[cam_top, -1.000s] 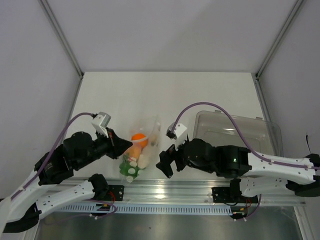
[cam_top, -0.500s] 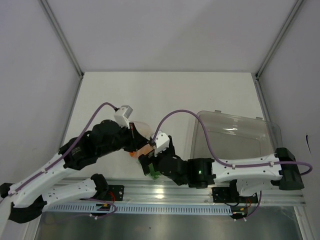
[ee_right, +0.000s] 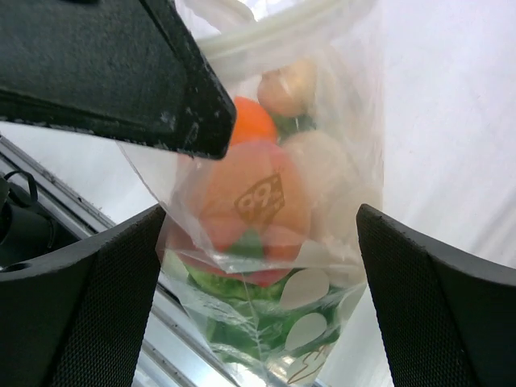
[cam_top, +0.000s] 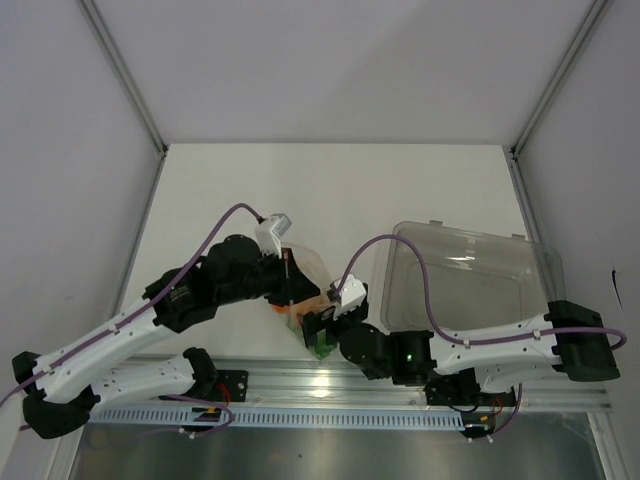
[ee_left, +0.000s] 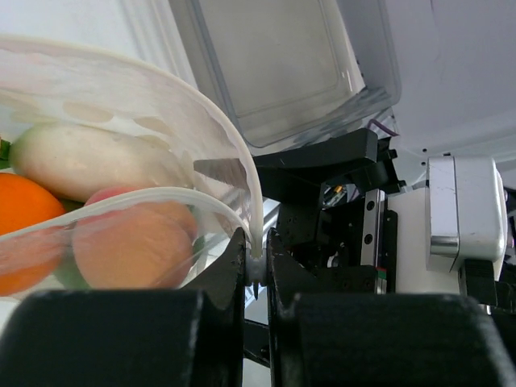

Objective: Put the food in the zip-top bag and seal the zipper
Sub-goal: Adjust the zipper food storage bag at the center of the board.

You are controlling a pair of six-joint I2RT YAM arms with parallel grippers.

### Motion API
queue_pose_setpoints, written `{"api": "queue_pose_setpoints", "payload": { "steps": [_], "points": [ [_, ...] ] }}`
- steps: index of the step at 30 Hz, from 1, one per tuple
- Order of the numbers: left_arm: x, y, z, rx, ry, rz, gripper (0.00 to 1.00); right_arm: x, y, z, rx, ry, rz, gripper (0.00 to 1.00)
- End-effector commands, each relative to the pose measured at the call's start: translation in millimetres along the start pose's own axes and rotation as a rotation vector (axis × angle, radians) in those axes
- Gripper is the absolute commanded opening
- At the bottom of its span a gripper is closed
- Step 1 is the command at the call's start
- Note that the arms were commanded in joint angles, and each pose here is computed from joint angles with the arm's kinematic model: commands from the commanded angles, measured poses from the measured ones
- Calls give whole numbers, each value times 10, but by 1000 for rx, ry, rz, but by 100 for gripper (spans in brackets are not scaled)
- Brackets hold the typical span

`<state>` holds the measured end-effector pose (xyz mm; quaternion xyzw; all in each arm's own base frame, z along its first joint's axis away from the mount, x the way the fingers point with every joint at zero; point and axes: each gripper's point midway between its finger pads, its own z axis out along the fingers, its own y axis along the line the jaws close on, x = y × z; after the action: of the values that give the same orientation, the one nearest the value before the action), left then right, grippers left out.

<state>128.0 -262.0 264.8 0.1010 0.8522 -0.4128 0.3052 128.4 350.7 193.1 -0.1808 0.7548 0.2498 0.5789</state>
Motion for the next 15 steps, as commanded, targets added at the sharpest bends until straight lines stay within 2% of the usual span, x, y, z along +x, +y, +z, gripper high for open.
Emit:
{"api": "queue_pose_setpoints", "payload": {
  "steps": [1,9,15],
  "points": [
    [-31,-203,17,94,-4,-28,1,-352,28,-23,-2,-132,99,99],
    [10,-175,59,93,-1,-69,1,-474,83,-67,-34,-180,109,98],
    [21,-190,75,102,-4,-131,1,-396,42,-29,-16,-199,144,87]
  ]
}}
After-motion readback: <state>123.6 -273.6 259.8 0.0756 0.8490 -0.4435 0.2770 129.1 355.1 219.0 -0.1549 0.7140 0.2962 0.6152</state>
